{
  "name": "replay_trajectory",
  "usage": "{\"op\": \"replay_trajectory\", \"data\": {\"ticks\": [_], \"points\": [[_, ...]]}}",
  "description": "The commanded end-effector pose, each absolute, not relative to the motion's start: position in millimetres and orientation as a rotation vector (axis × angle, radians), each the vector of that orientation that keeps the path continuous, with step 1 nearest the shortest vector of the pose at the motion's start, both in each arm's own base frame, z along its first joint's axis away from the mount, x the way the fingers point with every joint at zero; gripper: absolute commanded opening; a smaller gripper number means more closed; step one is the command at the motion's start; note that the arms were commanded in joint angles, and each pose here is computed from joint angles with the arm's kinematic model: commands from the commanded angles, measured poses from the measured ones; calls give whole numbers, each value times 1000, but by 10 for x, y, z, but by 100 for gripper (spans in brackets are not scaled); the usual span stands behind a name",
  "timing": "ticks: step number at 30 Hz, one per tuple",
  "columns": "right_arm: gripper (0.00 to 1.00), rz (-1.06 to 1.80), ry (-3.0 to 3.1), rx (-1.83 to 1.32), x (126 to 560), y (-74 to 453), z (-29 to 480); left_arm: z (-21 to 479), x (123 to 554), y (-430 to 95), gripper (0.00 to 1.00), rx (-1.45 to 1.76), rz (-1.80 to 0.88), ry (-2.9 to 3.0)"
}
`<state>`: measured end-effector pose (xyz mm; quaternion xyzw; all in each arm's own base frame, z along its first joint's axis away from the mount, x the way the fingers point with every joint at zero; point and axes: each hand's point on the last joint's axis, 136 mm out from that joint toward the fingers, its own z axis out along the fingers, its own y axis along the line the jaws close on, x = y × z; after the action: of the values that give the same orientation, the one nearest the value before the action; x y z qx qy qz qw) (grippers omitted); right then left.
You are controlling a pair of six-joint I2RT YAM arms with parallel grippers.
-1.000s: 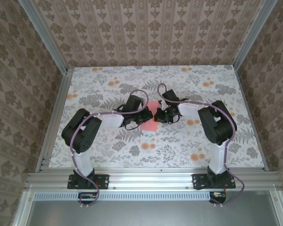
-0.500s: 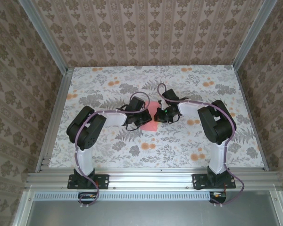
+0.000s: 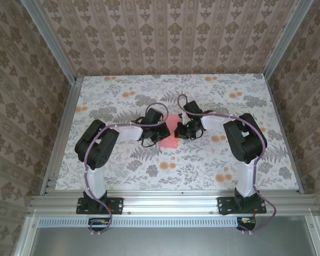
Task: Fold a paper plane with a square sheet of paper (pick it up from the middle)
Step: Fold the triangle a second time at the center of the table.
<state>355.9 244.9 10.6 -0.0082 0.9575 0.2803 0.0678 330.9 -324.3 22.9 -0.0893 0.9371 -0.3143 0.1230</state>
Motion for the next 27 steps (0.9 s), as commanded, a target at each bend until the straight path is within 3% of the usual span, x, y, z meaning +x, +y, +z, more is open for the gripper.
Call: {"op": "replay_trajectory", "data": {"ticks": [1, 10, 19, 27], "points": [[5, 571, 3178, 57, 3010, 2036, -517, 107, 3431, -2927, 8, -283, -685, 2759], [6, 588, 3164, 47, 3031, 2056, -491, 190, 3630, -2839, 10, -245, -642, 2716], [6, 612, 3146, 40, 3058, 2087, -441, 847, 3650, -3169, 16, -103, -955, 2531], [6, 620, 3156, 42, 3036, 2089, -462, 520, 3547, -3256, 15, -76, -959, 2651]]}}
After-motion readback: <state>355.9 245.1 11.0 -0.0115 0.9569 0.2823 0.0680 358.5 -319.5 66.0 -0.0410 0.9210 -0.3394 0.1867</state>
